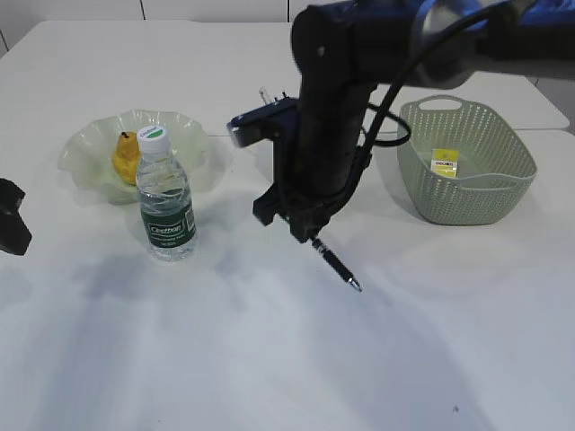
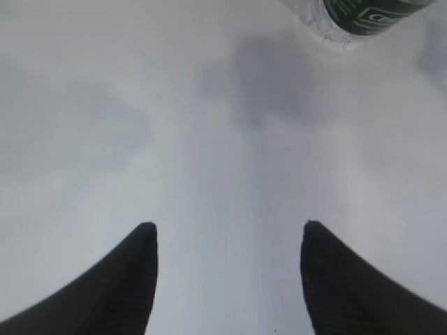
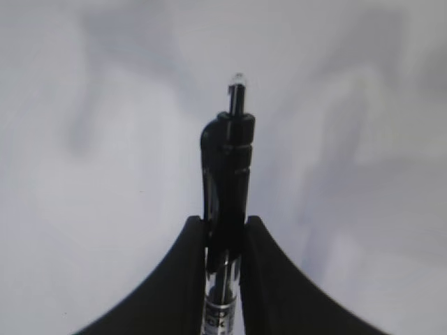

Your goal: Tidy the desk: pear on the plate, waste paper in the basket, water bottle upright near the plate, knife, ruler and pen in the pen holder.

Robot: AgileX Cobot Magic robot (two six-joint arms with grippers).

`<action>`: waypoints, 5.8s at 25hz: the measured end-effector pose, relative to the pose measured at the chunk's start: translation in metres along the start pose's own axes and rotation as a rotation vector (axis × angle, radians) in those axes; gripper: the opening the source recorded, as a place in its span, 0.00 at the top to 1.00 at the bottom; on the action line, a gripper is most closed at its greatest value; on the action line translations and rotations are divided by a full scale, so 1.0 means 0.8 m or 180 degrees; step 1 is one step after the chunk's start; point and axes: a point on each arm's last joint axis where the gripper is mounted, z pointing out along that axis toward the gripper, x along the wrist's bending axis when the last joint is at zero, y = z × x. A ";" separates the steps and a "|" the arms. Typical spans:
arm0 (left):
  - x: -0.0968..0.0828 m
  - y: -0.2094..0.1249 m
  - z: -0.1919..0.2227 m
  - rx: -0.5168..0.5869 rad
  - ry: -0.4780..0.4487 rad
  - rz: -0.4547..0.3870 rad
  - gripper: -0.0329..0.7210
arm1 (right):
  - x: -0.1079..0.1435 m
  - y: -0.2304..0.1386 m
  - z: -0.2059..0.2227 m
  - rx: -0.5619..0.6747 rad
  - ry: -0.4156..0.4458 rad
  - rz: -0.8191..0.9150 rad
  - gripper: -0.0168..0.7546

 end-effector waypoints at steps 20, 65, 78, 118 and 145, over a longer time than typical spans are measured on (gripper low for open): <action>0.000 0.000 0.000 -0.0006 0.0001 0.0001 0.35 | -0.129 0.052 -0.081 -0.1781 -0.0212 0.0475 0.87; 0.003 0.004 0.000 -0.0097 0.0094 0.0092 0.35 | -0.167 0.123 0.020 -0.2925 -0.0514 0.0704 0.87; 0.003 0.004 0.000 -0.0097 0.0099 0.0097 0.35 | -0.163 0.117 0.026 -0.2632 -0.0387 0.0693 0.65; 0.001 -0.008 -0.032 -0.0149 0.0058 0.0088 0.35 | -0.103 -0.109 -0.272 -0.1120 -0.1056 0.0839 0.56; 0.019 -0.144 -0.189 -0.0998 0.0444 0.0076 0.35 | -0.095 -0.328 -0.240 -0.1135 -0.1190 0.1653 0.56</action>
